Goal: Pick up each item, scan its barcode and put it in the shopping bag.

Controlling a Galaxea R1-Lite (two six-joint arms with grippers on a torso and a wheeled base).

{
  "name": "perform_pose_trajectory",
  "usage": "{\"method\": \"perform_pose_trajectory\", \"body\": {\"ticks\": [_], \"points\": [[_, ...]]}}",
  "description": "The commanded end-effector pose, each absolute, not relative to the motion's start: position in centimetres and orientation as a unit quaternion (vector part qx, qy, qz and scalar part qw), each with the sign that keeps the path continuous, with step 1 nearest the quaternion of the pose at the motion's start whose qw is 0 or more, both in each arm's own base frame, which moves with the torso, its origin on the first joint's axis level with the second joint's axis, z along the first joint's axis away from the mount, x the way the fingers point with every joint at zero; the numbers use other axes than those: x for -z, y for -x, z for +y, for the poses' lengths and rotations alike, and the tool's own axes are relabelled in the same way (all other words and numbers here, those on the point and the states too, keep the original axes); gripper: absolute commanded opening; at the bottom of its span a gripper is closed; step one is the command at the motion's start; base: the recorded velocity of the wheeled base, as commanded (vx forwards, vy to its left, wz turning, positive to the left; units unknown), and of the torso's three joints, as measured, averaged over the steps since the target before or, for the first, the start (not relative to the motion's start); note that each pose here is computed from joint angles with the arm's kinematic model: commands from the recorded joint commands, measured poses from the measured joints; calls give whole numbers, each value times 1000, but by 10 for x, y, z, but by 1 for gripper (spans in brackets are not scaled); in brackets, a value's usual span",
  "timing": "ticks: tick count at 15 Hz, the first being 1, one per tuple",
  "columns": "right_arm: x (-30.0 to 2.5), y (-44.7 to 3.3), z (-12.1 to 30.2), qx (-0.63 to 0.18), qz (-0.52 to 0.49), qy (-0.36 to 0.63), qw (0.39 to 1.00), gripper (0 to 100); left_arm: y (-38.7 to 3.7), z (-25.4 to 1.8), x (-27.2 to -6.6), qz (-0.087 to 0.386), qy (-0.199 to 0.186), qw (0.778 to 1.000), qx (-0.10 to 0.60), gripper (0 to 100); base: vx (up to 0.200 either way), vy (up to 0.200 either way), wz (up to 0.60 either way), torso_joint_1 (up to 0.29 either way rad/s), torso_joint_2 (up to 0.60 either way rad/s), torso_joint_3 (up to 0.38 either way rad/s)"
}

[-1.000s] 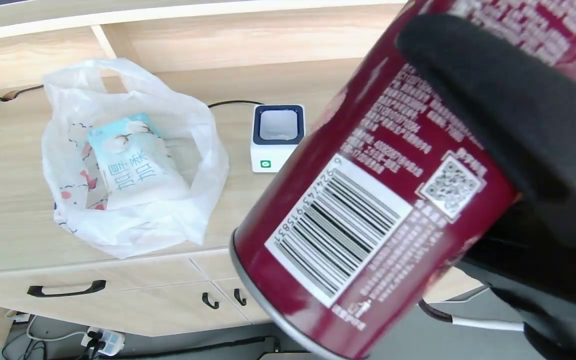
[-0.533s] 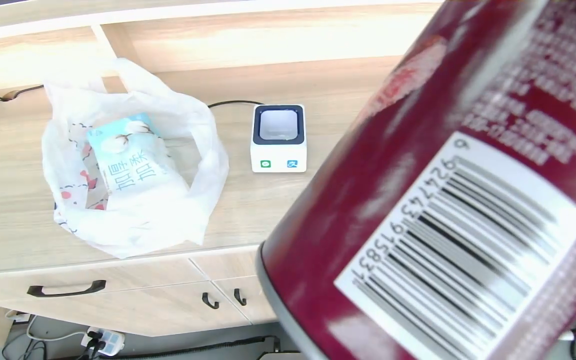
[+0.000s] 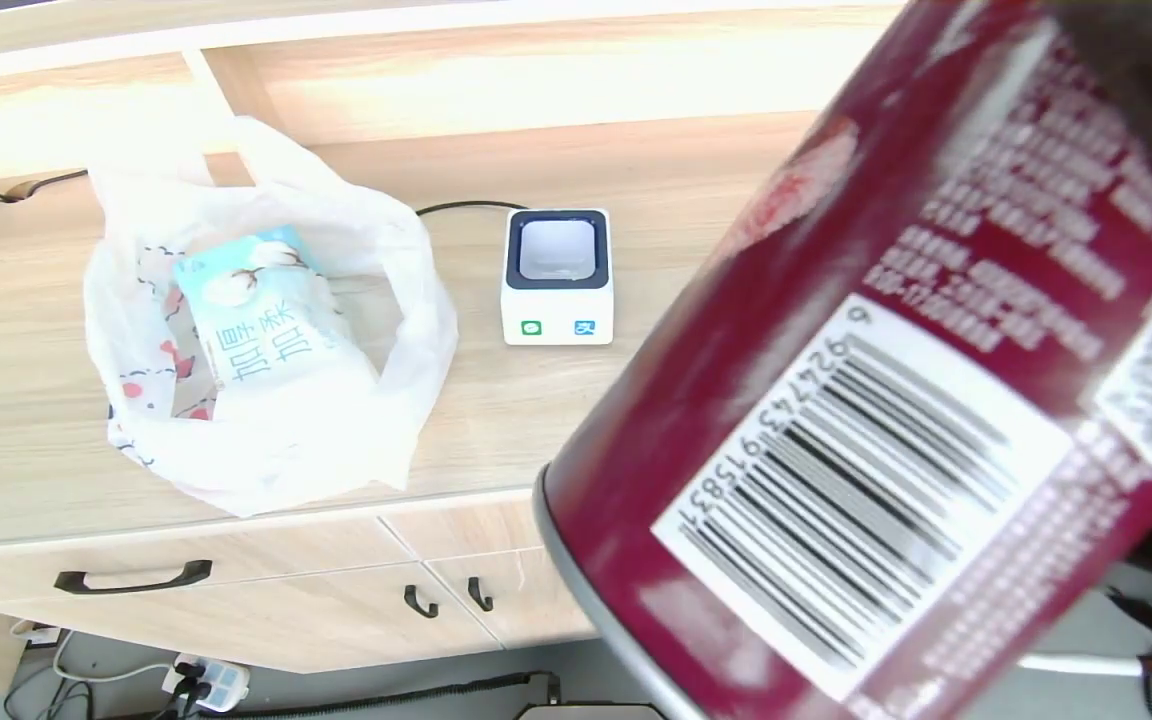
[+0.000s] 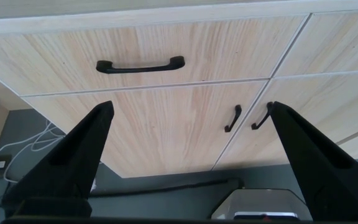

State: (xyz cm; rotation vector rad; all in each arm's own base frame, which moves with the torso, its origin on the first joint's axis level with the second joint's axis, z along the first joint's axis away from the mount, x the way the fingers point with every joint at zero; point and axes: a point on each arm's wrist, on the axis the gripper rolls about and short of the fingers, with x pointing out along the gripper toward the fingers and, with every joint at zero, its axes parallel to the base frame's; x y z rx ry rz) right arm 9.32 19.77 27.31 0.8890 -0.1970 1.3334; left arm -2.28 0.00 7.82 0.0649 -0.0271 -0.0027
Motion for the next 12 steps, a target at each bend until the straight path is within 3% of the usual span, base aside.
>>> {"method": "perform_pose_trajectory", "body": {"ticks": [1,4,6,8,12], "points": [[-256,-109,197,-558,-96,-350,747,0,23,0,-78,-13,-31,999,1,100,0,0,0,0,0,0],[-228,-139,190,-480,-135,-165,851,0,23,0,-78,-12,-14,1000,1,100,0,0,0,0,0,0],[-235,-162,188,-402,-171,-65,897,0,23,0,-78,-12,-14,1000,1,100,0,0,0,0,0,0],[-243,-172,193,-329,-177,-37,927,0,23,0,-78,-12,-14,1000,1,100,0,0,0,0,0,0],[-260,-195,218,-295,-196,-42,934,0,23,0,-78,-12,-13,1000,1,100,0,0,0,0,0,0]]}}
